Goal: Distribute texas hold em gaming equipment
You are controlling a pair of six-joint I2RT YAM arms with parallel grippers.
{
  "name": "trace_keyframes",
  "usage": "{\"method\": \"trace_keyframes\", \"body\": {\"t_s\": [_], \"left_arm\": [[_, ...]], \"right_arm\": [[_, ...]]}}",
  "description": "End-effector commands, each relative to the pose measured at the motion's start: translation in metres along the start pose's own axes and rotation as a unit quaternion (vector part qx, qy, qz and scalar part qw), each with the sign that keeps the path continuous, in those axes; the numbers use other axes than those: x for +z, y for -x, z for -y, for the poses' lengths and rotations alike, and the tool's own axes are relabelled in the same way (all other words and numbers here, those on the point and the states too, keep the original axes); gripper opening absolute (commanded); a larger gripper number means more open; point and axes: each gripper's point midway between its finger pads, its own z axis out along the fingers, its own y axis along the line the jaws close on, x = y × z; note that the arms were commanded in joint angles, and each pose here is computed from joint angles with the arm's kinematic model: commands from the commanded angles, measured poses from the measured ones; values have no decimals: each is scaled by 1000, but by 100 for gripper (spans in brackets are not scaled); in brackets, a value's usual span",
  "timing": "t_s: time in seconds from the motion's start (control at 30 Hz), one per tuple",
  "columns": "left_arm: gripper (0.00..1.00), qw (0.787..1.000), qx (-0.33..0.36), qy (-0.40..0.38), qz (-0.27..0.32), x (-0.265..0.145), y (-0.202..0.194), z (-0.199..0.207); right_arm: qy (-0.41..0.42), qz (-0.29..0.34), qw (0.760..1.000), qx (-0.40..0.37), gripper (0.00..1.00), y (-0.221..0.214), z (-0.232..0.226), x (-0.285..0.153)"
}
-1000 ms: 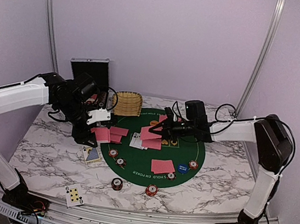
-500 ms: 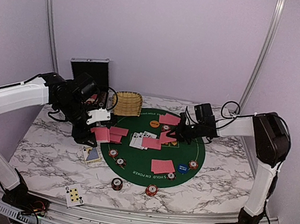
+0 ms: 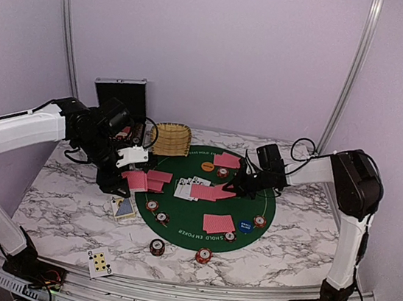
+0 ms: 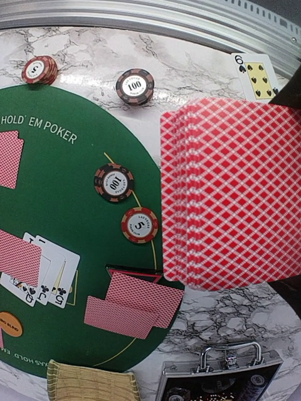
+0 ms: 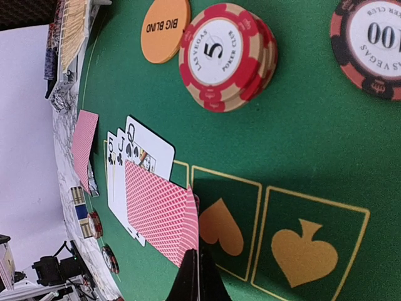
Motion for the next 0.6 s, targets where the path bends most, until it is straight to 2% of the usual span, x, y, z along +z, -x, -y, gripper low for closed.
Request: {"method": "trace_keyframes", "body": {"t_s": [0.0, 0.07, 0.27, 0.47, 0.57], "left_arm": [[0, 1000, -1, 9, 14, -8, 2, -2], [0, 1000, -2, 9, 14, -8, 1, -2], [0, 1000, -3, 8, 11, -7, 0, -2], [0, 1000, -11, 16, 3, -5, -7, -7], [0, 1000, -20, 18, -2, -1, -13, -10]], "right_arm": [[3, 8, 1000, -11, 2, 12, -6, 2], [-10, 5, 1000, -15, 6, 10, -4, 3], [-58, -6, 998, -28, 37, 5, 5, 6], [-121, 10, 991, -49, 47, 15, 12, -9], [-181, 27, 981, -69, 58, 23, 17, -24]]}}
